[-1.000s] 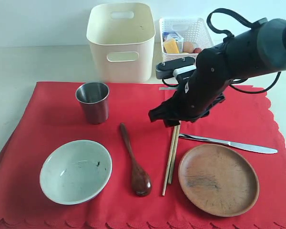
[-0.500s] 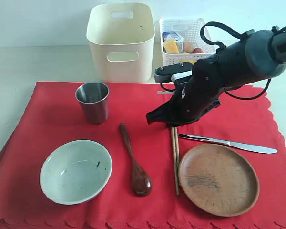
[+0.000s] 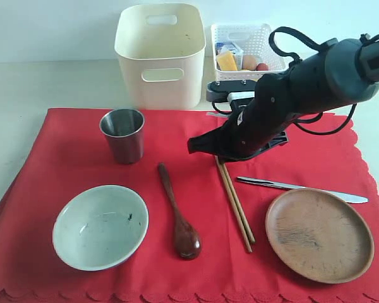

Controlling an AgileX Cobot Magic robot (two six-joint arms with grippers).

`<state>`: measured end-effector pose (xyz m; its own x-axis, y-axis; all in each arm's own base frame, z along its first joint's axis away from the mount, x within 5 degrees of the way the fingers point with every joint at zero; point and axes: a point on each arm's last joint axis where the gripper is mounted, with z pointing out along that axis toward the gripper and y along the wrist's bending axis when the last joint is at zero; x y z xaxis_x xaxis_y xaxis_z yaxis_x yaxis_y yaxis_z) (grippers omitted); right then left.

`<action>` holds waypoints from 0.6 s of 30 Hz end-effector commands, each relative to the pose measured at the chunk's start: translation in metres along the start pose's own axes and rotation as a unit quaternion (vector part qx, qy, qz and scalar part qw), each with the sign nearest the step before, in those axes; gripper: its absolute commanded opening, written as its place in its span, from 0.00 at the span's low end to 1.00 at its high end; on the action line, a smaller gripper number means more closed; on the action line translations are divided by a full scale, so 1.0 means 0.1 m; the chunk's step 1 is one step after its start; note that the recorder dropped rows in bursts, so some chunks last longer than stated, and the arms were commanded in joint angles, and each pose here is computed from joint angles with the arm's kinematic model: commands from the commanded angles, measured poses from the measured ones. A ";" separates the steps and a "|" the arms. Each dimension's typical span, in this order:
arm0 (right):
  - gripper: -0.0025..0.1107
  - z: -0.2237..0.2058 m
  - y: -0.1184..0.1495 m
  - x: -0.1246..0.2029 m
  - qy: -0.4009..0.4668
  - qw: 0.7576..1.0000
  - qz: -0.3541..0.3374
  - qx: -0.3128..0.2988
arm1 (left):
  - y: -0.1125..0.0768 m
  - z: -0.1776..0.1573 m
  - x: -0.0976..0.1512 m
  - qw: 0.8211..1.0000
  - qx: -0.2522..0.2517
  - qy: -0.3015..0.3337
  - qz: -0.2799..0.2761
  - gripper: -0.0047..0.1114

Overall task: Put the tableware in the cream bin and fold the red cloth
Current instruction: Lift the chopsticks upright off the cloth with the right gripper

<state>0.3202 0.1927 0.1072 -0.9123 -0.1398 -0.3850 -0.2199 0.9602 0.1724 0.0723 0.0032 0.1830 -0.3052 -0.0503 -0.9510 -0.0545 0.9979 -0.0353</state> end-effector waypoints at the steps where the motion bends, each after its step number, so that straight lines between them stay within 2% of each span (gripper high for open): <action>1: 0.08 0.04 -0.01 0.05 0.016 1.000 0.002 0.003 | 0.00 0.01 0.00 1.000 0.001 0.001 -0.002 0.05; 8: 0.28 0.03 -0.01 0.05 0.019 1.000 -0.005 0.003 | 0.00 0.01 0.00 1.000 0.001 0.001 -0.002 0.05; 18: 0.30 -0.08 0.00 0.02 0.017 0.999 -0.031 0.003 | 0.00 0.01 0.00 1.000 0.001 0.001 -0.002 0.05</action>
<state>0.3175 0.1916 0.1104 -0.9107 -0.1861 -0.3689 -0.2572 0.9540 0.1538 0.0723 0.0032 0.1830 -0.3052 -0.0503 -0.9510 -0.0545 0.9979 -0.0353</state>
